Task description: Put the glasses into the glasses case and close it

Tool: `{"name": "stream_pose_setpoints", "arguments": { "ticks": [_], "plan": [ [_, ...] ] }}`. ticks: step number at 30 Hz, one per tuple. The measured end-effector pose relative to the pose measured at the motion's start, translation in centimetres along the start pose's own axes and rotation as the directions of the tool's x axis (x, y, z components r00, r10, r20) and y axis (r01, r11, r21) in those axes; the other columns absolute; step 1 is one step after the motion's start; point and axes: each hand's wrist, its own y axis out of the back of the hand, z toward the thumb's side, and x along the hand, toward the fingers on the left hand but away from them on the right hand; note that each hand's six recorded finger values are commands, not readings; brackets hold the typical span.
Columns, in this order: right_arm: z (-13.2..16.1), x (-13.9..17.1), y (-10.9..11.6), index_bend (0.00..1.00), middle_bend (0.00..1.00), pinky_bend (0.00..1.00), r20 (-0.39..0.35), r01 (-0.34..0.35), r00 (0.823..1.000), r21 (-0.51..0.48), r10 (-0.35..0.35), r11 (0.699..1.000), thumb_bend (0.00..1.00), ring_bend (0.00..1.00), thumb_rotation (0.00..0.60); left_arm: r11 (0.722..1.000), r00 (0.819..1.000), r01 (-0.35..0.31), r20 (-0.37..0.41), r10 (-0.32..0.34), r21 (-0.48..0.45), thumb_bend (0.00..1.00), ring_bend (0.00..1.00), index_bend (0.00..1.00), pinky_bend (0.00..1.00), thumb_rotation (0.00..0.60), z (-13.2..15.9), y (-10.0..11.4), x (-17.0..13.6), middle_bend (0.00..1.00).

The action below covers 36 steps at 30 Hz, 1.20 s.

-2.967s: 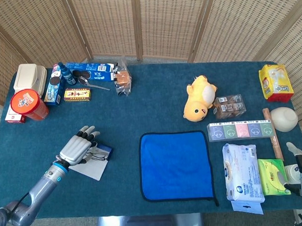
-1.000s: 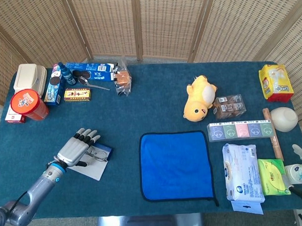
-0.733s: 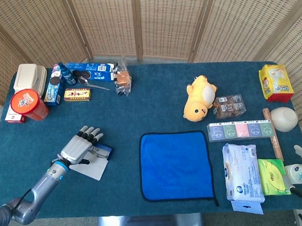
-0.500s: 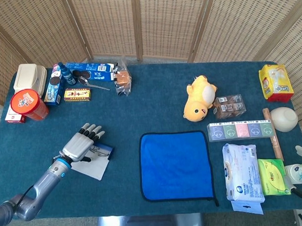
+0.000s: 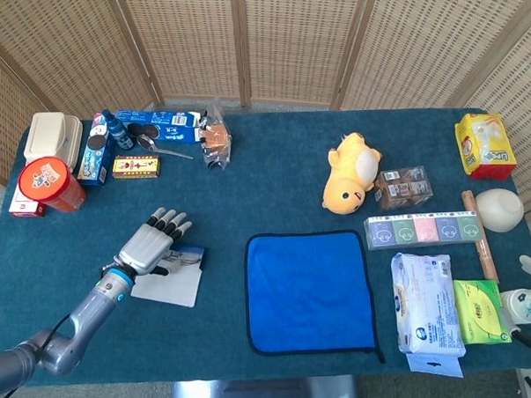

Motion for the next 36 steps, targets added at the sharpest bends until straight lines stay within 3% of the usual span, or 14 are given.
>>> {"name": "stream_pose_setpoints", "arguments": {
  "ticks": [13,22,30,36],
  "plan": [
    [-0.2,0.3,0.2,0.14,0.26,0.38,0.005,0.004,1.000,0.002,-0.004,1.000,0.28,0.32,0.600,0.998,1.000,0.001,-0.013,-0.002,-0.063,0.35,0.00,0.00,0.00,0.311,0.1,1.0,0.8,0.00],
    [0.3,-0.2,-0.1,0.14,0.26,0.38,-0.011,0.001,1.000,-0.002,-0.001,1.000,0.28,0.32,0.600,0.983,0.997,0.080,0.012,-0.079,-0.166,0.35,0.00,0.00,0.00,0.311,-0.3,2.3,-1.4,0.00],
    [0.6,-0.2,-0.2,0.14,0.26,0.38,-0.016,0.000,1.000,-0.003,0.000,1.000,0.28,0.32,0.600,0.936,0.978,0.207,0.036,-0.205,-0.286,0.35,0.00,0.00,0.10,0.311,-0.5,2.0,-2.9,0.00],
    [0.5,0.0,-0.2,0.13,0.26,0.38,-0.012,0.000,1.000,-0.001,0.000,1.000,0.28,0.32,0.600,0.918,0.976,0.209,0.022,-0.214,-0.337,0.35,0.00,0.00,0.14,0.314,-0.7,1.8,-2.9,0.00]
  ]
}}
